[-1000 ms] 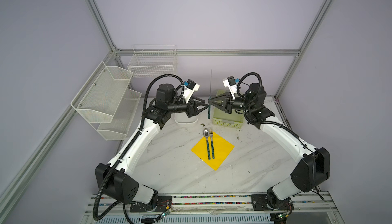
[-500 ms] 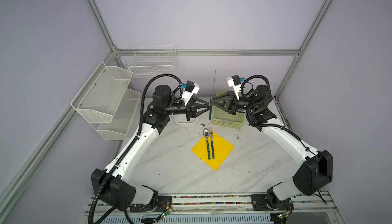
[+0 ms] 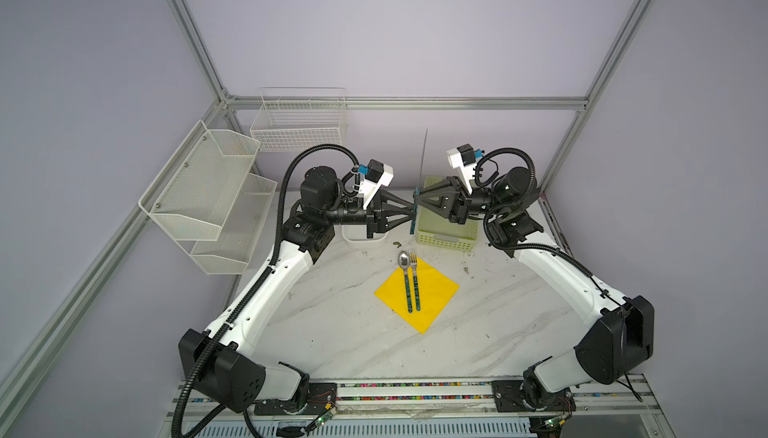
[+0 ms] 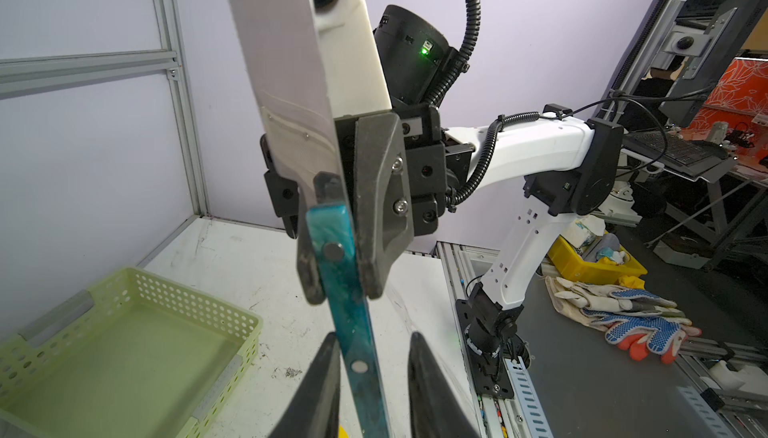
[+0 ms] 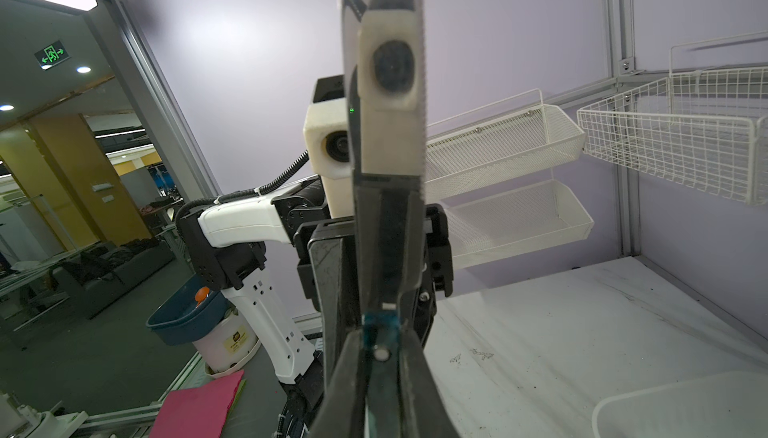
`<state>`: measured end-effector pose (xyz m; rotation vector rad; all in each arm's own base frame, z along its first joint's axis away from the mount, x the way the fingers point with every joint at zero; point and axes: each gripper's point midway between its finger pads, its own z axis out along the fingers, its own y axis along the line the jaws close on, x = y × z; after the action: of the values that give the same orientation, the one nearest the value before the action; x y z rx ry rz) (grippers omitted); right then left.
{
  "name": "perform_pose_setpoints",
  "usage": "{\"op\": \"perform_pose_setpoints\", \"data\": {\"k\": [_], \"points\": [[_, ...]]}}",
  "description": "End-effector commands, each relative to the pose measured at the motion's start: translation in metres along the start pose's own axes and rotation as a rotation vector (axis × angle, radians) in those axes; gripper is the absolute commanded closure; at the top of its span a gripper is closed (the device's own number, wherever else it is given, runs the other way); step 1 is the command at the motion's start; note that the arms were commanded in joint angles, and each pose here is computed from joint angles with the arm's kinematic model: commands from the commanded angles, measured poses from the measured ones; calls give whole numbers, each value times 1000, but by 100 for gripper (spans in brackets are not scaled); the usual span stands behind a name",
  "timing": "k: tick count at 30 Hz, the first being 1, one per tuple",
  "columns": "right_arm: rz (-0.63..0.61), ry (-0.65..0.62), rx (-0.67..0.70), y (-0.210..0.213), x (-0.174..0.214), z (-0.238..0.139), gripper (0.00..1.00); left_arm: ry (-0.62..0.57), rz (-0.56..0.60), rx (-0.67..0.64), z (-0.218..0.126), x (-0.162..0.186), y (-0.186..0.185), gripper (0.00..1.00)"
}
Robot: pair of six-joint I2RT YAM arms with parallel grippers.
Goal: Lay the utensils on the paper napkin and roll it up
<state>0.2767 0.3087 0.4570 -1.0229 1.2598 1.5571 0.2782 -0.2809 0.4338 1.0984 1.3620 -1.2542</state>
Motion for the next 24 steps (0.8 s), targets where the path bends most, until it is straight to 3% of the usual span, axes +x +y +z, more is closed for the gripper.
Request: {"op": "perform_pose_setpoints", "data": {"k": [1, 17, 24], "points": [[-79, -16, -39, 23, -13, -1, 100, -6, 4, 39, 4, -1, -5, 72], [-79, -3, -25, 21, -10, -1, 100, -12, -24, 58, 11, -2, 0, 79], [-82, -3, -20, 22, -10, -1, 100, -36, -18, 70, 10, -12, -5, 77]]}}
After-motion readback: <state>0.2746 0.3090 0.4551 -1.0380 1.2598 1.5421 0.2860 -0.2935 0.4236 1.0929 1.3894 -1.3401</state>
